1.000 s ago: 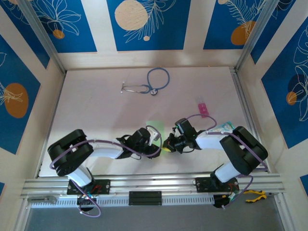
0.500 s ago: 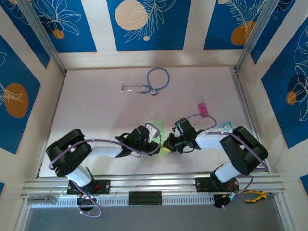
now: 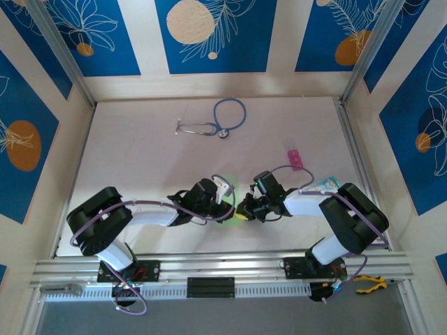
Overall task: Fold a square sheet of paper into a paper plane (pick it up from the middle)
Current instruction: Fold the triangle a second time at the center of the table.
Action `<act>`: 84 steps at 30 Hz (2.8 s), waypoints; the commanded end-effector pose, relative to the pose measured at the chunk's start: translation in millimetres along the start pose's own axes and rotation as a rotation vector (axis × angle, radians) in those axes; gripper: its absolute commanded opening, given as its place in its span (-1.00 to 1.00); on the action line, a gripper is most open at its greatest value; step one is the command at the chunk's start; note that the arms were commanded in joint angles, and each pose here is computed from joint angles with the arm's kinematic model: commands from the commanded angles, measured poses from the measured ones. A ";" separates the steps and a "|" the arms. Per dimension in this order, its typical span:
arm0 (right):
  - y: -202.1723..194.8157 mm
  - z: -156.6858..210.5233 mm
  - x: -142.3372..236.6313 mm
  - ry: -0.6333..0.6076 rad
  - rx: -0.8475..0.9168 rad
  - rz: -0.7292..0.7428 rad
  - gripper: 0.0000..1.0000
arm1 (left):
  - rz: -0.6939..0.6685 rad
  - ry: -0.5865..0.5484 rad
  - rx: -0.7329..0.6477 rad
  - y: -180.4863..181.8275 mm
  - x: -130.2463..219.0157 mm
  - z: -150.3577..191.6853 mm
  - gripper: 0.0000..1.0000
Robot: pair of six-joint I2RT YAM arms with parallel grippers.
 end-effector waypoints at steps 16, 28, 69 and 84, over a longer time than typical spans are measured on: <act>-9.4 3.6 0.1 0.008 -0.017 0.068 -0.99 | 0.053 0.087 -0.011 -1.2 -2.6 -2.8 -0.60; -9.7 3.6 0.1 0.008 -0.017 0.071 -0.99 | 0.028 0.087 -0.014 1.5 0.4 -3.5 -0.64; -0.5 10.1 -2.5 0.015 0.119 0.208 -0.98 | 0.005 0.040 0.042 5.7 8.6 -13.4 -1.00; 15.7 2.6 26.5 -0.047 0.151 0.126 -0.91 | 0.062 -0.083 0.288 7.3 -2.0 -23.6 -1.00</act>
Point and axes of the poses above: each hand's point on the last joint's axis, 136 mm out from that joint toward the fingers, its own x axis back along the fingers, its own y axis along the line the jaws close on, z = x × y, the point moved 7 cm from there along x, back along the fingers, and after that the axes turned 3 degrees about x, right-handed, at the moved point
